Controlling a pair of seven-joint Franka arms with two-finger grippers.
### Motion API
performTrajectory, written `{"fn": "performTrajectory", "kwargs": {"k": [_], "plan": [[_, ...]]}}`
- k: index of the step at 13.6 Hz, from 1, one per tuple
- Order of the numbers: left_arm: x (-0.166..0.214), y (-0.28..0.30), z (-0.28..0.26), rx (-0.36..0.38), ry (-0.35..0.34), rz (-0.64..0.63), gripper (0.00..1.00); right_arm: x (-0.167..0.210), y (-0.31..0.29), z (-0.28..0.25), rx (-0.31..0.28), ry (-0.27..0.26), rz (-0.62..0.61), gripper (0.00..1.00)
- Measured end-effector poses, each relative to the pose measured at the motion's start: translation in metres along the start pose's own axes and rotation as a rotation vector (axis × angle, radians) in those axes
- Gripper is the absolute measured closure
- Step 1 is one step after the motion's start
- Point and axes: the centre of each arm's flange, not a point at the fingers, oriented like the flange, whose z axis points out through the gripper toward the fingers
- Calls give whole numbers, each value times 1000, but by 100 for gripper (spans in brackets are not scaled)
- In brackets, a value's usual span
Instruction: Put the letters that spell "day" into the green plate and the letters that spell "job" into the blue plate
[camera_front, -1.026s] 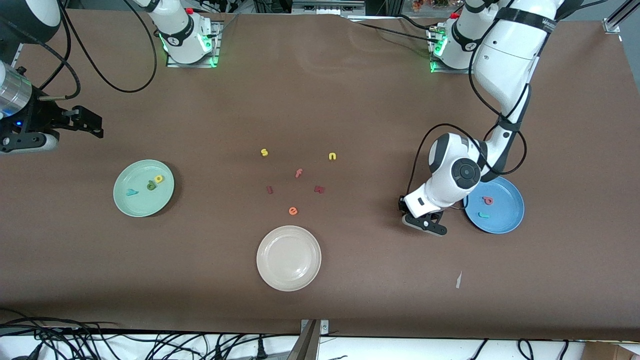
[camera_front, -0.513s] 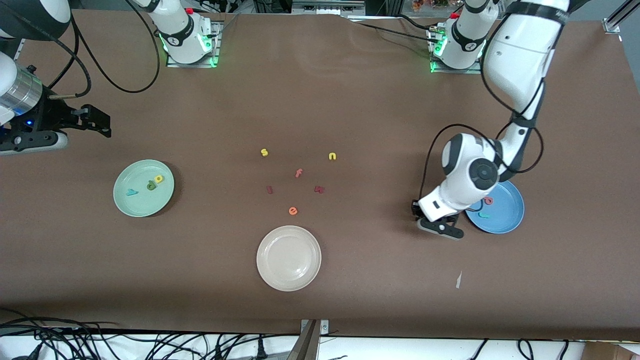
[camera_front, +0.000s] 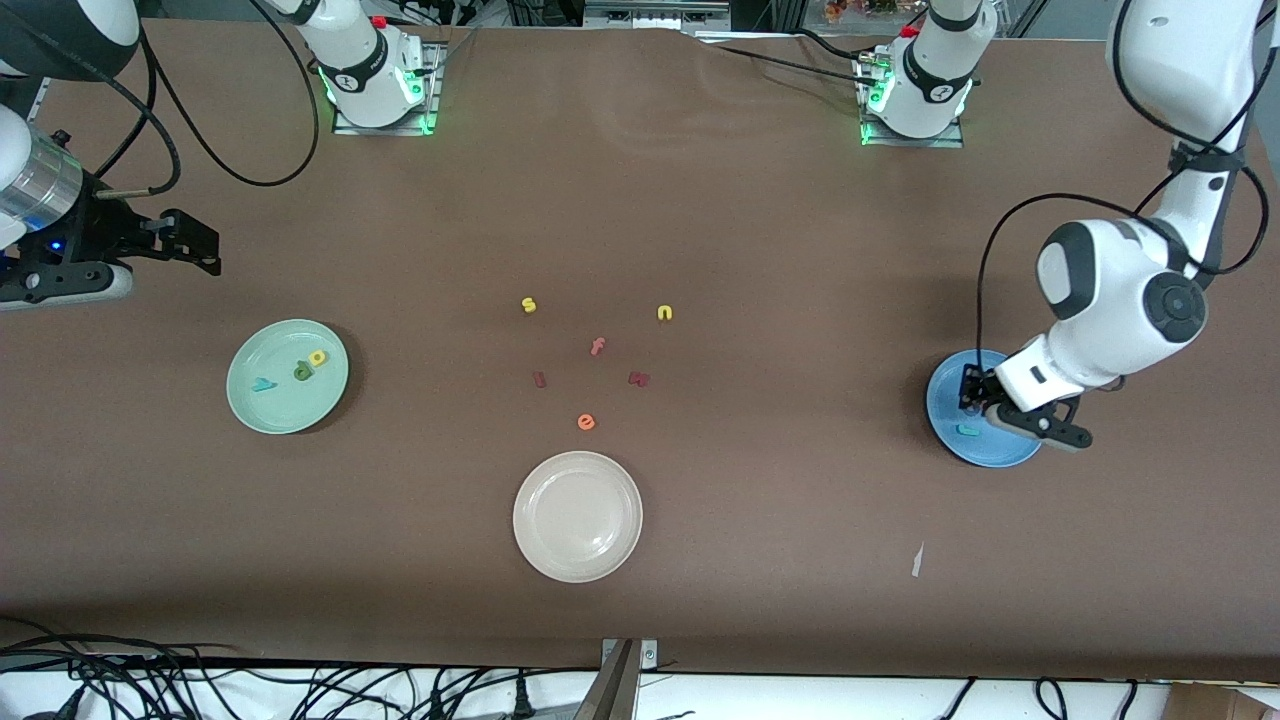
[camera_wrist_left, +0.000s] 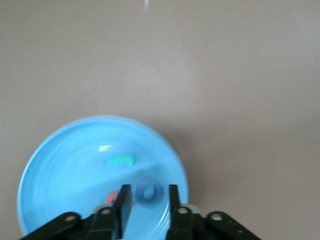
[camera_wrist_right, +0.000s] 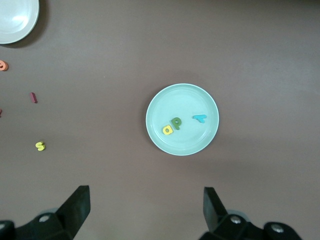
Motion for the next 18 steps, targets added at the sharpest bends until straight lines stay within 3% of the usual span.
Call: {"fn": "performTrajectory", "kwargs": {"k": [4, 6, 8, 10, 13, 18], "plan": [[-27, -1, 3, -7, -26, -14, 17, 0, 0, 1, 0, -2, 1, 0], [-32, -1, -30, 13, 23, -16, 0, 1, 0, 1, 0, -2, 1, 0], [-32, 9, -81, 38, 96, -2, 0, 1, 1, 1, 0, -3, 1, 0], [-40, 25, -125, 41, 115, -8, 0, 1, 1, 2, 0, -3, 1, 0], [-53, 34, -185, 21, 70, -68, 0, 1, 1, 1, 0, -3, 1, 0], [-49, 38, -320, 84, 51, -86, 0, 1, 1, 1, 0, -3, 1, 0]]}}
